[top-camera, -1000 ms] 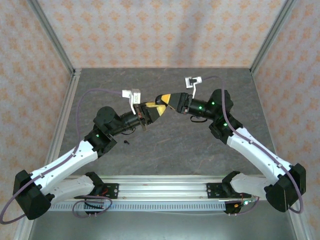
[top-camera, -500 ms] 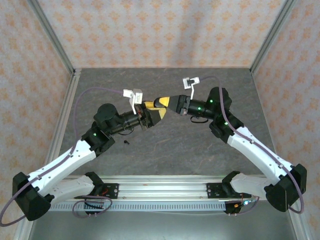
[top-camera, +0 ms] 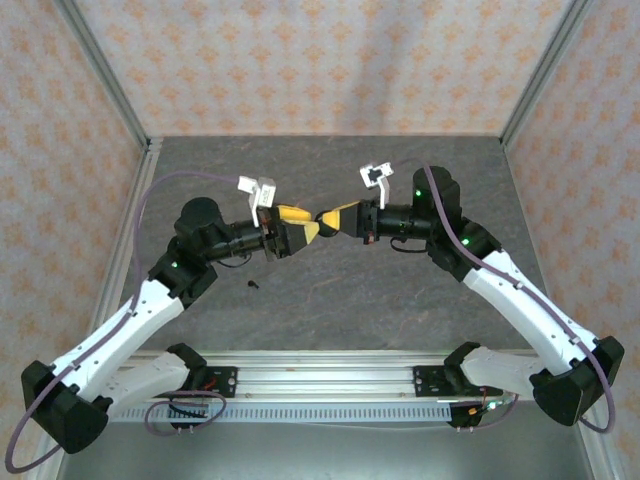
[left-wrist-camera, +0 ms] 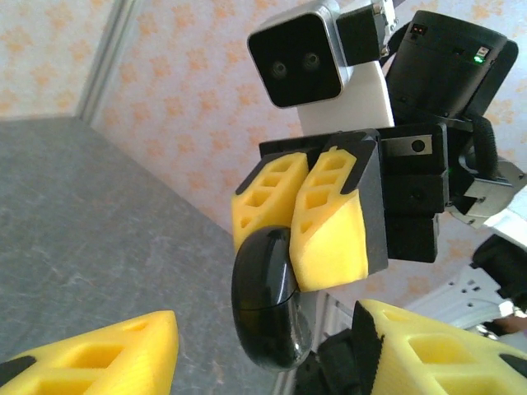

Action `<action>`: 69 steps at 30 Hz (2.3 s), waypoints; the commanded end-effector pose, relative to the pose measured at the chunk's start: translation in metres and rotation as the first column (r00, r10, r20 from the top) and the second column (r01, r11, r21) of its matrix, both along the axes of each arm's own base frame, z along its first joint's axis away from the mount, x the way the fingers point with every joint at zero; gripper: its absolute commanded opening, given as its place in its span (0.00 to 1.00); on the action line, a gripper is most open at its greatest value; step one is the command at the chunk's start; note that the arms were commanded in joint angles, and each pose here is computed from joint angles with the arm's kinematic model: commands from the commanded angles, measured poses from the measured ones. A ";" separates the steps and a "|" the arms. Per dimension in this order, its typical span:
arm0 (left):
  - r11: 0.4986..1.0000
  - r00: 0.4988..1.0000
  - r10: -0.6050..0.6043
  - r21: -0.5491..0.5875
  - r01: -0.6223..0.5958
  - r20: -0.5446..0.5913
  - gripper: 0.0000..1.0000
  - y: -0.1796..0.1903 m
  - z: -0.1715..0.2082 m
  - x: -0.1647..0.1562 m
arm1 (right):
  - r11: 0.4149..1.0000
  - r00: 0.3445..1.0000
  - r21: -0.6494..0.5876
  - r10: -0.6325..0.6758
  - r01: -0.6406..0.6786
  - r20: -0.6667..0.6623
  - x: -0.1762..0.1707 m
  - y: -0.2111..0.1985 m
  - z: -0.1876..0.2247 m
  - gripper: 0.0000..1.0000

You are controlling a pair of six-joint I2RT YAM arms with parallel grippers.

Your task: Insert wireless bluetooth earbuds into charging case

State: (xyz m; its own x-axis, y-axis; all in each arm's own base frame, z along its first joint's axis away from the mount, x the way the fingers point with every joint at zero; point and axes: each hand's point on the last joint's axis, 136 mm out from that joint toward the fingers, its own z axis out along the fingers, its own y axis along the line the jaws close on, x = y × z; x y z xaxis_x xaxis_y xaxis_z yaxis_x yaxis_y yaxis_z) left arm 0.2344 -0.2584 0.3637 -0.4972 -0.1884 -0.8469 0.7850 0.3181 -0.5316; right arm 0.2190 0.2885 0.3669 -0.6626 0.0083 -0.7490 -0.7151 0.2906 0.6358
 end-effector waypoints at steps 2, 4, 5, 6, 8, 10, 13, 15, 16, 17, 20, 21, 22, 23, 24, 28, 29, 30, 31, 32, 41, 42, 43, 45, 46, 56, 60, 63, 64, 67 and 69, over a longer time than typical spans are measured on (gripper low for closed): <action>0.993 0.996 -0.091 -0.078 0.091 0.002 0.55 -0.009 0.020 -0.007 | 0.998 0.993 0.052 0.020 -0.027 0.113 -0.011 -0.004 0.028 0.00; 0.991 0.994 -0.110 -0.080 0.109 -0.013 0.53 -0.013 0.018 -0.007 | 0.998 0.992 0.054 0.013 -0.020 0.125 -0.010 -0.005 0.029 0.00; 0.990 0.993 -0.117 -0.080 0.116 -0.017 0.52 -0.015 0.017 -0.007 | 0.998 0.992 0.055 0.013 -0.020 0.127 -0.011 -0.005 0.030 0.00; 0.989 0.992 -0.124 -0.079 0.122 -0.021 0.50 -0.017 0.017 -0.008 | 0.998 0.992 0.057 0.012 -0.020 0.129 -0.010 -0.005 0.030 0.00; 0.988 0.991 -0.134 -0.077 0.132 -0.026 0.48 -0.020 0.015 -0.008 | 0.998 0.991 0.060 0.011 -0.019 0.132 -0.010 -0.005 0.031 0.00; 0.987 0.989 -0.143 -0.076 0.141 -0.026 0.48 -0.023 0.015 -0.009 | 0.998 0.991 0.061 0.010 -0.018 0.134 -0.010 -0.005 0.031 0.00; 0.985 0.987 -0.156 -0.072 0.154 -0.026 0.46 -0.027 0.014 -0.011 | 0.998 0.991 0.063 0.004 -0.013 0.137 -0.010 -0.005 0.032 0.00; 0.984 0.986 -0.166 -0.069 0.163 -0.026 0.46 -0.029 0.014 -0.013 | 0.998 0.990 0.062 -0.002 -0.007 0.138 -0.009 -0.006 0.032 0.00; 0.984 0.985 -0.170 -0.065 0.168 -0.028 0.46 -0.030 0.012 -0.013 | 0.998 0.990 0.062 -0.003 -0.006 0.140 -0.009 -0.006 0.033 0.00; 0.984 0.985 -0.172 -0.062 0.170 -0.029 0.45 -0.030 0.012 -0.014 | 0.998 0.990 0.063 -0.002 -0.007 0.141 -0.009 -0.006 0.033 0.00; 0.984 0.985 -0.170 -0.052 0.169 -0.026 0.37 -0.030 0.011 -0.014 | 0.998 0.990 0.065 0.003 -0.012 0.141 -0.010 -0.006 0.034 0.00; 0.985 0.986 -0.166 -0.051 0.165 -0.024 0.35 -0.029 0.012 -0.014 | 0.998 0.990 0.064 0.005 -0.014 0.138 -0.010 -0.006 0.033 0.00; 0.985 0.986 -0.164 -0.052 0.163 -0.019 0.34 -0.029 0.013 -0.014 | 0.998 0.990 0.064 0.007 -0.016 0.138 -0.011 -0.005 0.033 0.00; 0.986 0.987 -0.159 -0.052 0.158 -0.016 0.33 -0.029 0.013 -0.014 | 0.998 0.991 0.063 0.009 -0.018 0.135 -0.011 -0.005 0.032 0.00; 0.987 0.988 -0.155 -0.051 0.154 -0.014 0.30 -0.028 0.014 -0.014 | 0.998 0.991 0.061 0.013 -0.021 0.132 -0.011 -0.005 0.030 0.00; 0.988 0.989 -0.147 -0.044 0.147 -0.007 0.08 -0.027 0.013 -0.014 | 0.998 0.993 0.062 0.019 -0.027 0.121 -0.013 -0.005 0.029 0.04; 0.989 0.990 -0.144 -0.033 0.144 0.007 0.05 -0.027 0.012 -0.014 | 0.998 0.993 0.063 0.017 -0.025 0.116 -0.012 -0.005 0.029 0.10; 0.991 0.991 -0.134 -0.020 0.135 0.020 0.02 -0.026 0.010 -0.013 | 0.998 0.994 0.065 0.013 -0.021 0.112 -0.012 -0.005 0.030 0.16; 0.992 0.992 -0.126 -0.009 0.126 0.030 0.00 -0.024 0.008 -0.013 | 0.998 0.994 0.065 0.002 -0.009 0.107 -0.010 -0.005 0.030 0.23; 0.993 0.992 -0.120 -0.003 0.120 0.045 0.00 -0.023 0.008 -0.014 | 0.998 0.995 0.061 -0.008 0.002 0.099 -0.008 -0.006 0.028 0.26; 0.999 0.968 -0.044 0.033 0.036 0.248 0.00 -0.003 0.009 -0.027 | 0.997 0.998 -0.038 -0.065 0.064 -0.012 0.012 -0.003 -0.003 0.37; 0.999 0.965 -0.041 0.042 0.031 0.259 0.00 -0.001 0.007 -0.028 | 0.996 0.997 -0.043 -0.074 0.074 -0.019 0.014 -0.003 -0.004 0.39; 0.998 0.963 -0.042 0.051 0.030 0.265 0.00 -0.001 0.005 -0.029 | 0.996 0.997 -0.044 -0.076 0.075 -0.026 0.015 -0.003 -0.004 0.39; 0.997 0.960 -0.047 0.066 0.030 0.276 0.00 0.000 0.001 -0.031 | 0.996 0.996 -0.044 -0.079 0.078 -0.041 0.017 -0.001 -0.005 0.40; 0.997 0.958 -0.051 0.072 0.032 0.283 0.00 0.000 0.000 -0.032 | 0.996 0.996 -0.041 -0.077 0.075 -0.044 0.017 -0.001 -0.004 0.40; 0.945 0.939 0.011 0.303 -0.122 0.345 0.00 0.025 -0.046 -0.026 | 0.991 0.987 -0.012 -0.135 0.135 -0.083 0.018 -0.009 0.013 0.42; 0.859 0.926 0.127 0.428 -0.282 0.355 0.00 0.056 -0.066 -0.017 | 0.939 0.935 -0.143 -0.332 0.313 -0.129 0.044 -0.029 -0.015 0.43; 0.810 0.908 0.191 0.464 -0.360 0.372 0.00 0.076 -0.071 -0.017 | 0.897 0.893 -0.249 -0.414 0.366 -0.176 0.061 -0.032 -0.052 0.41; 0.799 0.900 0.211 0.463 -0.383 0.381 0.00 0.082 -0.070 -0.017 | 0.891 0.886 -0.274 -0.420 0.362 -0.196 0.065 -0.028 -0.063 0.41; 0.784 0.866 0.264 0.429 -0.450 0.425 0.00 0.097 -0.063 -0.024 | 0.863 0.872 -0.377 -0.437 0.337 -0.219 0.077 -0.011 -0.103 0.39; 0.790 0.860 0.254 0.418 -0.448 0.442 0.00 0.101 -0.060 -0.033 | 0.833 0.870 -0.461 -0.442 0.307 -0.218 0.087 0.004 -0.134 0.38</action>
State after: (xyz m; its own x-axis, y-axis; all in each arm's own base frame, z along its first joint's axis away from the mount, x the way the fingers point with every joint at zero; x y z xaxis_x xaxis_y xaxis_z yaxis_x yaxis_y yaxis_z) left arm 0.2048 -0.1755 0.3080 -0.1605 0.1577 -0.9744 0.7101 0.7041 -0.0030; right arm 0.2947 0.2850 0.2778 -0.8288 0.0961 -0.5513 -0.3542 0.6727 0.6497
